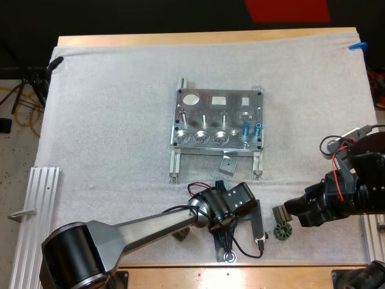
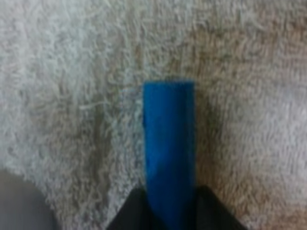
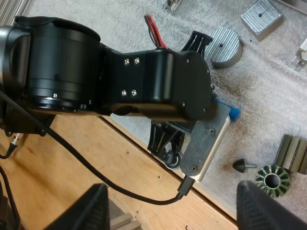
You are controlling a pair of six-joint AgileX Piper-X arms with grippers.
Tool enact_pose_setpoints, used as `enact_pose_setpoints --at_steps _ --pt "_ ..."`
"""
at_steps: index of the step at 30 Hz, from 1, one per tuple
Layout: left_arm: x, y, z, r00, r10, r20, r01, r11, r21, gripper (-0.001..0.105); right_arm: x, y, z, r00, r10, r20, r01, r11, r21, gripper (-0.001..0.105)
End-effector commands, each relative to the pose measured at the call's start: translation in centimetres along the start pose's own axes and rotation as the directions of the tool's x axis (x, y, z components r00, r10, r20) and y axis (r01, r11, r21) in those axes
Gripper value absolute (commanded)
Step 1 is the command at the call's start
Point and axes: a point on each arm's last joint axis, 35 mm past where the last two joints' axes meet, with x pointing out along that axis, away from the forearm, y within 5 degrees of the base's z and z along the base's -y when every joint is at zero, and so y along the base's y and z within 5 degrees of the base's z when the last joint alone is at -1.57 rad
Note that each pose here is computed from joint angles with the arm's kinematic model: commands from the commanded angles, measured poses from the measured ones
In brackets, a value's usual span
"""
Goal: Load cells from right to left
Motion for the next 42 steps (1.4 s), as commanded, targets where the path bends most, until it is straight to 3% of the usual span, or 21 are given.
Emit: enact_pose_setpoints --at_steps 1,7,15,27,36,42 --pt "0.8 0.0 -0.8 0.997 0.031 -0.067 -0.030 1.000 0.002 0.000 -0.3 0.2 -0.4 1.000 0.014 -0.012 -0.014 1.000 -0.007 0.056" --pt "-0.3 0.1 -0.7 0.999 0.037 -0.034 -0.037 0.999 -0.002 0.000 -0.3 0.0 -0.4 0.999 -0.033 -0.017 0.033 0.999 -0.031 0.056" --pt "-2.9 0.7 -0.5 0.992 0.126 0.032 -0.126 0.992 -0.015 0.000 -0.3 -0.2 -0.5 0.994 -0.104 -0.033 0.101 0.992 -0.076 0.056" --pt "-8.2 1.0 -0.7 0.968 0.158 0.196 -0.152 0.987 -0.044 0.000 -1.5 0.1 -1.4 0.988 -0.157 0.008 0.157 0.983 -0.093 0.056" --pt "-11.2 0.5 -3.4 0.950 0.092 0.297 -0.091 0.996 -0.018 0.000 -1.9 0.1 -1.7 0.981 -0.191 0.017 0.192 0.977 -0.095 0.056" --pt "-13.4 0.2 -5.2 0.922 0.093 0.376 -0.089 0.996 -0.026 0.000 -0.4 -0.3 -1.9 0.985 -0.173 -0.013 0.172 0.982 -0.082 0.056"
